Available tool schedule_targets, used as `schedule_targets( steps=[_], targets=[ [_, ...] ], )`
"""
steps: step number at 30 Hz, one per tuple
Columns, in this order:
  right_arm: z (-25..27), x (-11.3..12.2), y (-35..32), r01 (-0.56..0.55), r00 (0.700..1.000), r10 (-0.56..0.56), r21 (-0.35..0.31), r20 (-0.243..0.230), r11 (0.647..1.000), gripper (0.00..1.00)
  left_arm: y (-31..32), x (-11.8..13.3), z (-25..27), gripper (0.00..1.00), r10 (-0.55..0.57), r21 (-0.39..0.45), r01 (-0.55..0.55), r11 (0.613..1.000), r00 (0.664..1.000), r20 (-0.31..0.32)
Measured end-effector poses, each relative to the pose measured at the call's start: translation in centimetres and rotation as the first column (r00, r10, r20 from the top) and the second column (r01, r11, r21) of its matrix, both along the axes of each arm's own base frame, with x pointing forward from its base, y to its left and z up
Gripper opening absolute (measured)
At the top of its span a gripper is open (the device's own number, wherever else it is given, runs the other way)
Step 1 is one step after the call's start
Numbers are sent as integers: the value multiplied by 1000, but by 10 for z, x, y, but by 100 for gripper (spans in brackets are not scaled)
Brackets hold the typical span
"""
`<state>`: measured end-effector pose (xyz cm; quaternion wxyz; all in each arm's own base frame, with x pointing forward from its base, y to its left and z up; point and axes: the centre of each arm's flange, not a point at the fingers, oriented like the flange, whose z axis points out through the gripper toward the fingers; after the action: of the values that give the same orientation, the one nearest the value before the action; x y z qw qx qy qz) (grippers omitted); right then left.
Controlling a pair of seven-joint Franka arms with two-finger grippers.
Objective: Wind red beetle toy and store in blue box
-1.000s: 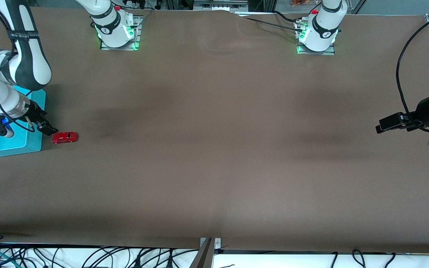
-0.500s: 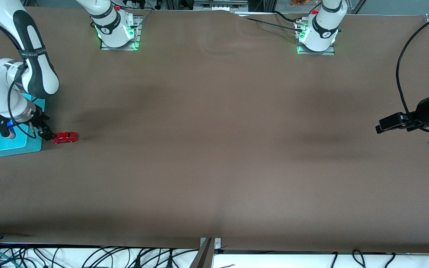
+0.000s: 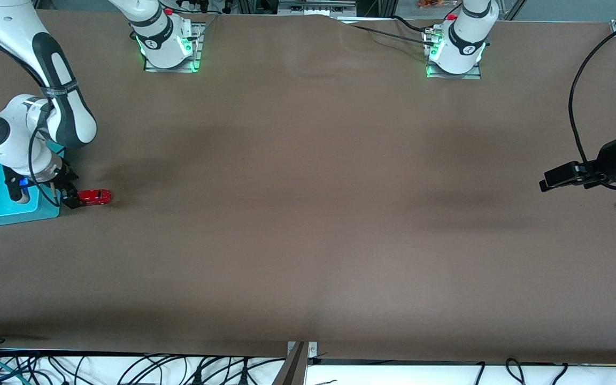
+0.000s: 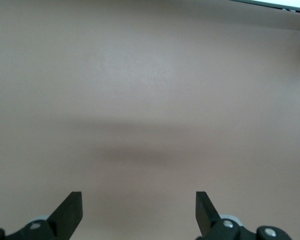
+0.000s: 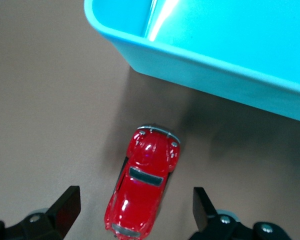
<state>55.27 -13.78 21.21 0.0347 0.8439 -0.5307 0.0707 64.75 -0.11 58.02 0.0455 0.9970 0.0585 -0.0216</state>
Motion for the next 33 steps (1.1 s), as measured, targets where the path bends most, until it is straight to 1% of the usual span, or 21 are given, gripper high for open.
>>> schedule_targets(
  steps=[14, 26, 28, 30, 32, 33],
  targets=[
    [-14, 0, 3, 19, 1000, -19, 6, 3, 1000, 100, -1, 0, 0, 100, -1, 0, 1, 1000, 1000, 0],
    [-22, 0, 3, 24, 1000, -24, 5, -8, 1000, 100, -1, 0, -1, 100, -1, 0, 1, 1000, 1000, -1],
    [-23, -1, 3, 24, 1000, -24, 5, -10, 1000, 93, -1, 0, -1, 100, -1, 0, 1, 1000, 1000, -2],
    [-25, -1, 3, 25, 1000, -25, 5, -13, 1000, 82, -1, 0, -1, 100, -1, 0, 1, 1000, 1000, -2],
    [-26, -2, 3, 28, 999, -28, 5, -15, 1000, 75, -1, 1, -1, 100, -1, 0, 1, 1000, 1000, -2],
    [-27, -2, 3, 29, 999, -29, 5, -16, 1000, 74, -1, 1, -1, 100, -1, 0, 1, 1000, 1000, -2]
  ],
)
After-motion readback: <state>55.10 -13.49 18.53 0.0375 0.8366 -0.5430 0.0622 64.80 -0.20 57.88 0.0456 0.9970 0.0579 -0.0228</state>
